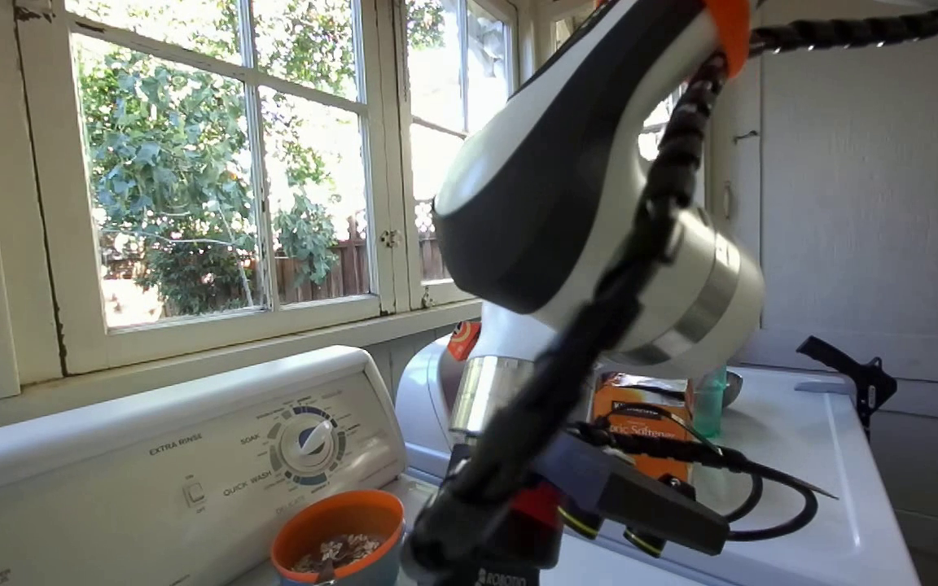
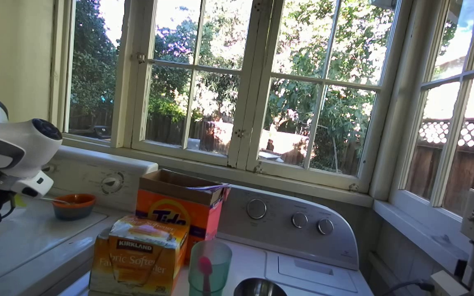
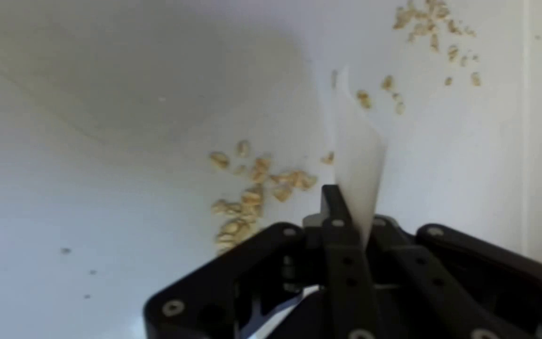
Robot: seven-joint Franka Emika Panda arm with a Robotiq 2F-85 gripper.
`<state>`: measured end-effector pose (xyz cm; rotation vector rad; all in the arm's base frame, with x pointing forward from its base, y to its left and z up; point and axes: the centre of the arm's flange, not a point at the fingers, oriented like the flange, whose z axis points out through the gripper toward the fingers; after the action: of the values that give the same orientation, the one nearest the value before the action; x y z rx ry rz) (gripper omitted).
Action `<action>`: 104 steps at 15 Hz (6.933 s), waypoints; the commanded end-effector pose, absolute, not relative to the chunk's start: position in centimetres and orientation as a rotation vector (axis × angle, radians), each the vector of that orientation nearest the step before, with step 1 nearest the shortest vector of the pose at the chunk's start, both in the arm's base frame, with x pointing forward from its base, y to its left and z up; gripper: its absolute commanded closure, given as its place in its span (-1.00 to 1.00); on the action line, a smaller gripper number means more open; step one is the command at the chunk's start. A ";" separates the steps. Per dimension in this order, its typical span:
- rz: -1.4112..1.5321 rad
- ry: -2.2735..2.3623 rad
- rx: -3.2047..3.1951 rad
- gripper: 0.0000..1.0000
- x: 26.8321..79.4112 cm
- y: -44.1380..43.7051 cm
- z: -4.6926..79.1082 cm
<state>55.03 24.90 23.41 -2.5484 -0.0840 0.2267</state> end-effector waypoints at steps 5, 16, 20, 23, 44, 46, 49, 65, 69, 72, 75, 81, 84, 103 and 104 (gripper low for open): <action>0.116 -0.205 -2.168 0.99 54.0 28.4 25.3; 0.448 -0.219 -1.962 0.99 50.4 32.6 19.3; 0.577 -0.278 -1.934 0.99 49.4 30.4 19.8; 0.712 -0.332 -1.907 0.99 48.4 29.6 19.7; 0.447 -0.697 -2.372 0.99 48.6 27.7 18.8; 0.392 -0.690 -2.391 0.99 48.7 28.4 19.1; 0.329 -0.699 -2.418 0.99 48.6 29.5 19.6; -0.044 -0.685 -2.685 0.99 50.2 25.3 23.0; -0.106 -0.663 -2.723 0.99 51.2 23.8 23.0; -0.137 -0.633 -2.700 0.99 51.9 23.5 23.0; -0.157 -0.596 -2.569 0.99 51.8 24.4 24.0; -0.263 -0.313 -2.453 0.99 51.9 24.2 28.2; -0.317 -0.151 -2.474 0.99 52.4 23.4 28.8; -0.275 0.276 -2.430 -0.43 52.2 24.7 28.3; -0.259 0.277 -2.467 -0.57 52.1 25.0 28.5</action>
<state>52.56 24.42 27.55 -2.4070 0.2648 -0.3375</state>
